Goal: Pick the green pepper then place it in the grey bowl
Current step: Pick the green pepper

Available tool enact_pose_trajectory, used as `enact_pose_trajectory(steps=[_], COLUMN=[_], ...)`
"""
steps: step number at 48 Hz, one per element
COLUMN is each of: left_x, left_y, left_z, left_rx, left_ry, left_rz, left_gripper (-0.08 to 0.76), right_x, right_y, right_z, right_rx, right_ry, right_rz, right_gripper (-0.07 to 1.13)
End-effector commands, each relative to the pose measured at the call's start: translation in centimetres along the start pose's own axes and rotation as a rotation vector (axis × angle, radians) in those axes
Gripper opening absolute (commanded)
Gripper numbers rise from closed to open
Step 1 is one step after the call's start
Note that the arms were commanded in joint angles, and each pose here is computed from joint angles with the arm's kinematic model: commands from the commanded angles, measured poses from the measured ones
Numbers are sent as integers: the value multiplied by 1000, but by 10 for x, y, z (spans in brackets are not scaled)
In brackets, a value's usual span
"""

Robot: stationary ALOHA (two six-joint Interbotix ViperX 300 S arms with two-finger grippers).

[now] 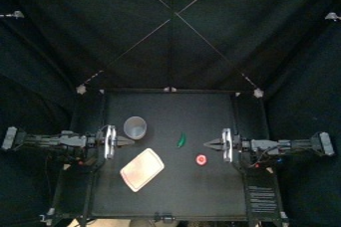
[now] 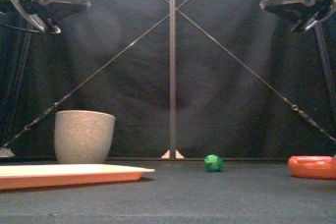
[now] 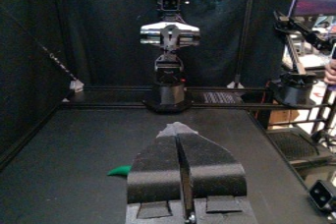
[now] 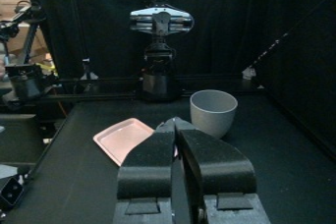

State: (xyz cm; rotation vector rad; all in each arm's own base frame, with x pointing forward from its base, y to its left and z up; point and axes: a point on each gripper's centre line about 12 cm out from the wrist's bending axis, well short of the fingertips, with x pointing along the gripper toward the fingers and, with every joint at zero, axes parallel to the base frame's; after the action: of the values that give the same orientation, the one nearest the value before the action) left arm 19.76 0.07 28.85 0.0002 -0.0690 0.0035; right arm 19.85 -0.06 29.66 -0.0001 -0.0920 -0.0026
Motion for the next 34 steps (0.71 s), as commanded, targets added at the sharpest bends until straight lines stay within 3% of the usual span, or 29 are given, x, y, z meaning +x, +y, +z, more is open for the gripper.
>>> enact_pose_trajectory(steps=[1, 7, 13, 18, 28, 34], left_x=[1, -1, -1, -1, -1, -2], left_y=[4, 5, 7, 9, 12, 14], left_z=[-3, -9, -13, -13, -13, -13], left_rx=[-12, -28, -40, -41, -38, -36], left_ry=[20, 35, 44, 44, 43, 43], left_rz=[21, 30, 39, 50, 67, 76], left_gripper=[124, 126, 126, 126, 126, 126], right_x=[4, 12, 23, 31, 46, 52], right_y=[-1, -8, -21, -31, -42, -47], right_z=[-6, -17, -30, -40, -57, -68], right_rx=[28, 121, 340, 471, 612, 693], right_ry=[29, 93, 163, 211, 267, 295], right_rz=[-7, -52, -151, -223, -305, -346], right_gripper=[158, 171, 270, 470, 1046, 1060])
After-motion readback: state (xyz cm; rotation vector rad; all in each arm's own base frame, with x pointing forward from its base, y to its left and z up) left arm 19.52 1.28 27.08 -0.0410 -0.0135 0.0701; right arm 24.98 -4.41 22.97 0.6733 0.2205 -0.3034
